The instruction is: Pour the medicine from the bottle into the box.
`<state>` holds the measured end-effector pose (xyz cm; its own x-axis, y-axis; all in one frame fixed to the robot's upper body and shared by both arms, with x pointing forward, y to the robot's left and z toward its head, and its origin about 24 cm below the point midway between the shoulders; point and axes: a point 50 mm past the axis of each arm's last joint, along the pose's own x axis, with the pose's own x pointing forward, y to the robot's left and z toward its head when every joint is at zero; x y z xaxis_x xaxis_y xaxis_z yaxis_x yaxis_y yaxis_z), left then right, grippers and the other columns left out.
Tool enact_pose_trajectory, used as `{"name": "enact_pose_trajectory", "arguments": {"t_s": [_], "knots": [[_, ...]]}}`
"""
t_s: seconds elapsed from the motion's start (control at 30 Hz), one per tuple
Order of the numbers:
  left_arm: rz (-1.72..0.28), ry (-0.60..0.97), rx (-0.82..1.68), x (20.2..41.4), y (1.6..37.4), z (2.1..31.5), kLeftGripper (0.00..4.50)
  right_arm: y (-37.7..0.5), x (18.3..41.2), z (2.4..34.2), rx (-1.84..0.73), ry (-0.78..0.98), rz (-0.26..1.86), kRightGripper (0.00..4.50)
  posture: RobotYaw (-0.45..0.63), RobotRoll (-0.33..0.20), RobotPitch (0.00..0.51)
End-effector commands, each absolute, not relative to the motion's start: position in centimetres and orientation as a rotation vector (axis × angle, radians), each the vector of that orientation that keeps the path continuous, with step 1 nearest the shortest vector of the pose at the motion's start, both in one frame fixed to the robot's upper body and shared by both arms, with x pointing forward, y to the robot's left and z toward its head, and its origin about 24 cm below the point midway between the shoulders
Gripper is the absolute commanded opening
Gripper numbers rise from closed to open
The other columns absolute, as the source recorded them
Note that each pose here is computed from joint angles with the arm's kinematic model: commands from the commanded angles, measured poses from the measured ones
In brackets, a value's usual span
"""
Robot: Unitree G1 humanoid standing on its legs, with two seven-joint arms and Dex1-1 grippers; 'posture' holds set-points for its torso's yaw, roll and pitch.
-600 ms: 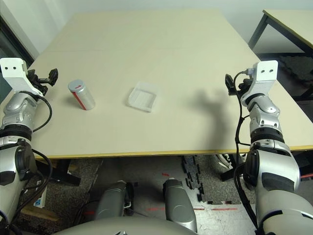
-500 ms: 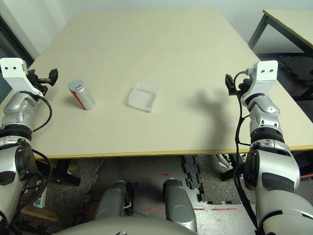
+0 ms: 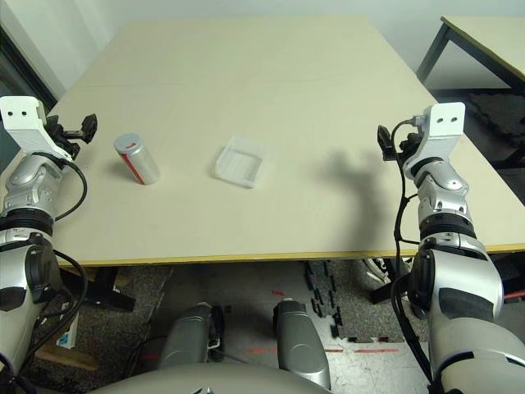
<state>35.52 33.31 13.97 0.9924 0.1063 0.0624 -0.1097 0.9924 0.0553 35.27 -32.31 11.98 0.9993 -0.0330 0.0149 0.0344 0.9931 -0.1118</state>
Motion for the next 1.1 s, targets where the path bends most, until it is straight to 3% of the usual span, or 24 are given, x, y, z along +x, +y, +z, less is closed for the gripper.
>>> {"name": "enact_pose_trajectory", "arguments": {"t_s": [0.03, 0.2, 0.53, 0.87, 1.1], "knots": [[0.094, -0.061, 0.049, 35.6, 33.5, 14.5, 4.49, -31.4, 35.8, 13.6, -0.107, -0.078, 0.083, 4.5, -0.13, 0.0, 0.064], [0.075, -0.082, 0.034, 35.8, 33.4, 15.5, 4.49, -27.8, 35.8, 15.0, -0.107, -0.12, 0.471, 4.5, -0.13, 0.0, 0.061], [0.032, -0.14, 0.019, 36.1, 33.8, 18.4, 4.49, -23.8, 32.4, 14.7, -0.235, 0.05, 0.993, 4.5, -0.11, 0.0, 0.05], [-0.168, -0.163, 0.008, 35.8, 31.5, 20.1, 4.49, -22.8, 32.2, 14.2, -0.257, 0.088, 1.05, 4.5, -0.08, 0.0, 0.063], [-0.369, -0.121, -0.032, 34.4, 28.1, 20.2, 4.49, -22.9, 32.4, 13.3, -0.271, 0.114, 1.041, 4.5, -0.09, 0.0, 0.075]]}}
